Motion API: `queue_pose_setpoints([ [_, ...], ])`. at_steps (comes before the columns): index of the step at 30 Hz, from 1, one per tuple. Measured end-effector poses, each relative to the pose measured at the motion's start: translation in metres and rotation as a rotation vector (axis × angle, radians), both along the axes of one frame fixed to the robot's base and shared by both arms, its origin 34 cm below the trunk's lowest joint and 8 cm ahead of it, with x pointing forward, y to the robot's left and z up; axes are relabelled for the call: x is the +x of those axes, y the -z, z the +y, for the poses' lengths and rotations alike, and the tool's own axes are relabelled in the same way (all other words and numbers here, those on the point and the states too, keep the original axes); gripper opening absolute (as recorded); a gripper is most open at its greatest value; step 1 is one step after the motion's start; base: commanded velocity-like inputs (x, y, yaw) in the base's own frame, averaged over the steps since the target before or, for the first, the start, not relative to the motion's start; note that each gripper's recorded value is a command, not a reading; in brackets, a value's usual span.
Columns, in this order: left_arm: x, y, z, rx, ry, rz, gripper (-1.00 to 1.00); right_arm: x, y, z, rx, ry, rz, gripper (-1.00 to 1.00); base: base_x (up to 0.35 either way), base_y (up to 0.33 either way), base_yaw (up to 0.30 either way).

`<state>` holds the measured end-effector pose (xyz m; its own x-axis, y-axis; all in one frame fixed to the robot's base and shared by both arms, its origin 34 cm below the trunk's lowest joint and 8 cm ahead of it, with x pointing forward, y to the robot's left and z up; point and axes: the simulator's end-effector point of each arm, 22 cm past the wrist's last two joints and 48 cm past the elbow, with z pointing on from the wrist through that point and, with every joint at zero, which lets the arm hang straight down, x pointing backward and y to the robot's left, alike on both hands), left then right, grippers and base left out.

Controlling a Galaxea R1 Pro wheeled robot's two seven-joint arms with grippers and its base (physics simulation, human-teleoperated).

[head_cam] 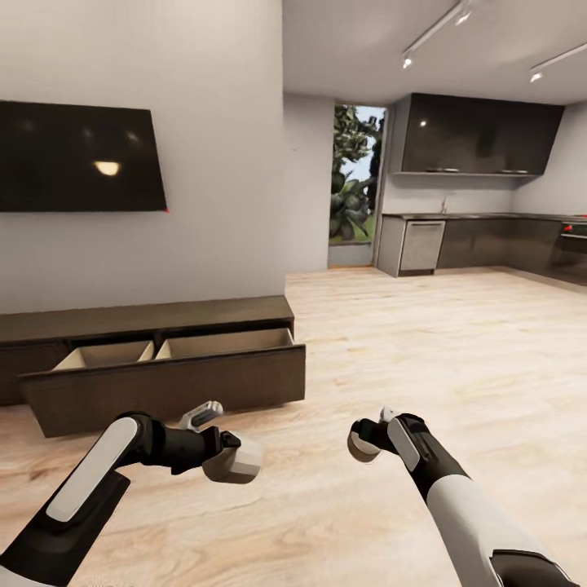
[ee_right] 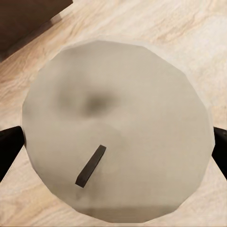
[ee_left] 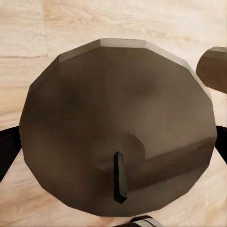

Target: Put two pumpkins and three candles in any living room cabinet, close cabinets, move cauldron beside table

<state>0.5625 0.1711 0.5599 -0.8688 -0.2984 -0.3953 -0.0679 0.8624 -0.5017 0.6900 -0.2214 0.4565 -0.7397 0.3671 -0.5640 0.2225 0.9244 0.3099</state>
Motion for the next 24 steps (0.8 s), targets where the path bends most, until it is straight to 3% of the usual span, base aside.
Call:
queue_pose_setpoints([
  [6,-0.001,-0.011,0.001,0.000,-0.002,-0.020,-1.00,0.002,-0.017,0.000,0.002,0.001,-0.027,-1.00,0.000,0.000,0.209],
  [24,0.010,-0.051,0.000,-0.003,-0.004,-0.018,-1.00,0.013,-0.057,-0.001,-0.010,-0.003,-0.027,-1.00,0.000,0.000,0.007],
])
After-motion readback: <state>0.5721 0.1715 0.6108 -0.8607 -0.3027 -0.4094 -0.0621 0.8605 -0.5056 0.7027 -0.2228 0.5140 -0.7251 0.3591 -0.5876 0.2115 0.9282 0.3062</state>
